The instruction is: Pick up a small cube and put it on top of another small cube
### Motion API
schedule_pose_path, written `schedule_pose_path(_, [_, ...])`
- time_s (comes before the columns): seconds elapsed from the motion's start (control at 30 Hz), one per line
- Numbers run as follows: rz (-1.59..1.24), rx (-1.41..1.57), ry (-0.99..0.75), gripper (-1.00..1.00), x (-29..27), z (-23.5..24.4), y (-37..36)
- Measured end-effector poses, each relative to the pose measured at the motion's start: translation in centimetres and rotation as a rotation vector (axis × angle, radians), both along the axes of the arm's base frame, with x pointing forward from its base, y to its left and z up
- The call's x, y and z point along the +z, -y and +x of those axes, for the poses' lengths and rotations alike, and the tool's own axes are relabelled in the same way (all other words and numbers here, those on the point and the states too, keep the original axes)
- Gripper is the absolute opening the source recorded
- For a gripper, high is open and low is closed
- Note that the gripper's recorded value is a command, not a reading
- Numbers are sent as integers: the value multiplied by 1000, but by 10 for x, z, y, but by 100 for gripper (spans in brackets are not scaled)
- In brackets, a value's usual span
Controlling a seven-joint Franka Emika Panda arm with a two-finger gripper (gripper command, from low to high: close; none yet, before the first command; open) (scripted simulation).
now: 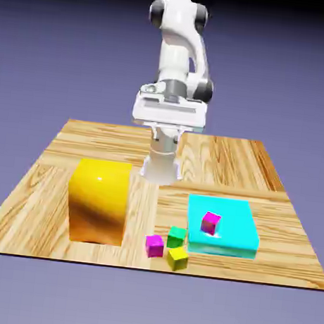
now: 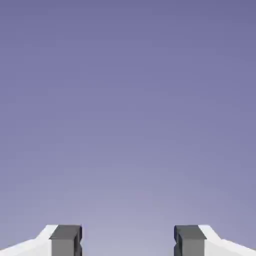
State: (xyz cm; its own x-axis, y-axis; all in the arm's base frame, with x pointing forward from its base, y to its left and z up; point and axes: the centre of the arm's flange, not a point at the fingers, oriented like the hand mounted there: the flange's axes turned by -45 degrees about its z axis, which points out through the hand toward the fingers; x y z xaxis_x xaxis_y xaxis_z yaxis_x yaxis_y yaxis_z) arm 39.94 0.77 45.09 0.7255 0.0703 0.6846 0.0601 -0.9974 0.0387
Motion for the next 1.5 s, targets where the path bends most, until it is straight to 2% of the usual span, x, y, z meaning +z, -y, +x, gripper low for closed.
schedule_pose_path(0.47, [-109,201,-476,0,-122,97,-44])
schedule_pose_path(0.83, [-195,366,-847,0,-256,133,-79])
schedule_pose_path(0.9, [-198,371,-859,0,-261,134,-80])
schedule_pose_path(1.03, [-198,371,-859,0,-325,129,-78])
schedule_pose_path(1.07, [-198,371,-859,-100,-330,128,-77])
schedule_pose_path(1.13, [-198,371,-859,-100,-330,128,-77])
schedule_pose_path(1.27, [-197,371,-859,-100,-266,134,-80])
schedule_pose_path(1.5, [-389,686,-821,-100,-231,92,-81])
